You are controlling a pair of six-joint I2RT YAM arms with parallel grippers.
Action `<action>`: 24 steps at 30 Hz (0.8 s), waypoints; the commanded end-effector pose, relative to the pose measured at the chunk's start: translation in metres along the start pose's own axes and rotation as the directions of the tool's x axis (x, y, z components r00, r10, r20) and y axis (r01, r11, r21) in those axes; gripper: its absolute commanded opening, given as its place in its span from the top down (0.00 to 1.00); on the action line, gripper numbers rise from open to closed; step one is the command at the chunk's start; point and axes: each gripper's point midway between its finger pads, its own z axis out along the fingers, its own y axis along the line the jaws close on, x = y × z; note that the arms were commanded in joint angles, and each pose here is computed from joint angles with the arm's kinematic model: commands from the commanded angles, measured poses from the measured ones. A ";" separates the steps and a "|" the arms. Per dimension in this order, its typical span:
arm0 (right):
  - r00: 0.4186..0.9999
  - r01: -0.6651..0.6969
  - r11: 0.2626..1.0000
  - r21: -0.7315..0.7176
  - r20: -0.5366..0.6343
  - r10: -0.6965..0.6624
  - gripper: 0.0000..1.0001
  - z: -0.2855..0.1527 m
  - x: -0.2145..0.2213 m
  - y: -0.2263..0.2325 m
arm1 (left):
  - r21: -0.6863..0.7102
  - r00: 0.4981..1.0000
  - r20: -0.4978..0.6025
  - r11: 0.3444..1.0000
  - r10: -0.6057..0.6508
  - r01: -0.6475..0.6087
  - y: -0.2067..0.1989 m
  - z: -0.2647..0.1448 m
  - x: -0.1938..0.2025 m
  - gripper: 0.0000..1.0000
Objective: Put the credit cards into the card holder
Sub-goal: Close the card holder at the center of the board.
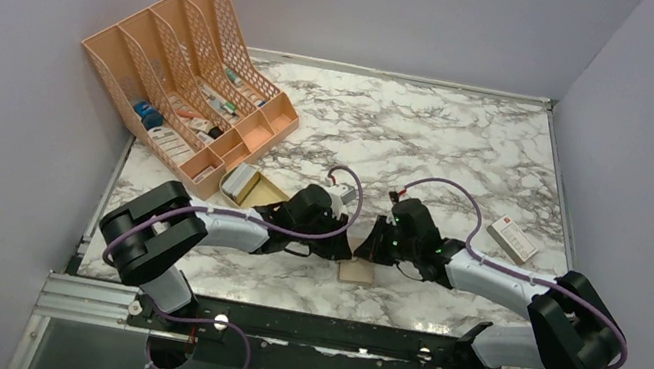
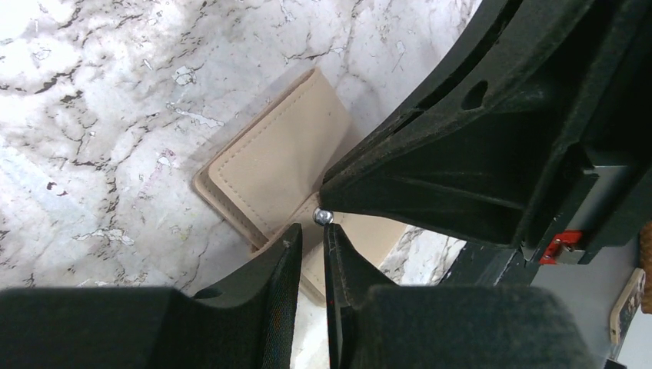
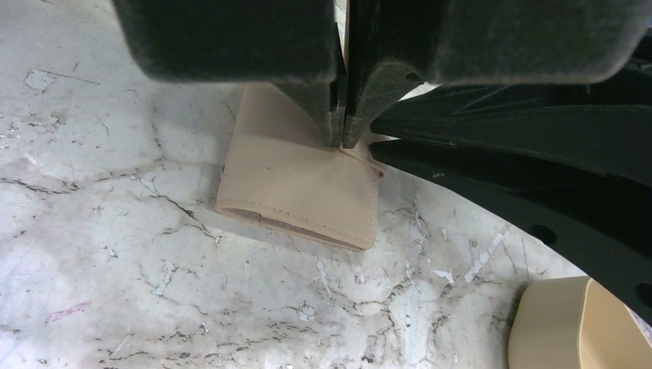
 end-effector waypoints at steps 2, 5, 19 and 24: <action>1.000 0.010 1.000 0.012 0.006 -0.010 0.99 0.004 0.003 -0.006 | 0.028 1.000 -0.005 1.000 0.013 -0.013 -0.007 0.006 -0.001 0.80; 1.000 0.010 1.000 0.007 0.006 -0.010 0.99 0.004 0.004 -0.006 | 0.016 1.000 -0.009 1.000 0.013 -0.013 -0.003 0.008 0.001 0.80; 1.000 -0.012 0.999 -0.030 -0.024 0.011 0.87 -0.006 0.002 0.010 | -0.061 0.999 -0.044 0.998 0.024 -0.026 0.011 0.010 0.007 0.80; 0.999 -0.019 1.000 -0.005 -0.044 0.019 0.88 -0.004 0.007 0.004 | -0.082 0.999 -0.042 0.996 0.024 -0.027 0.013 0.008 0.005 0.81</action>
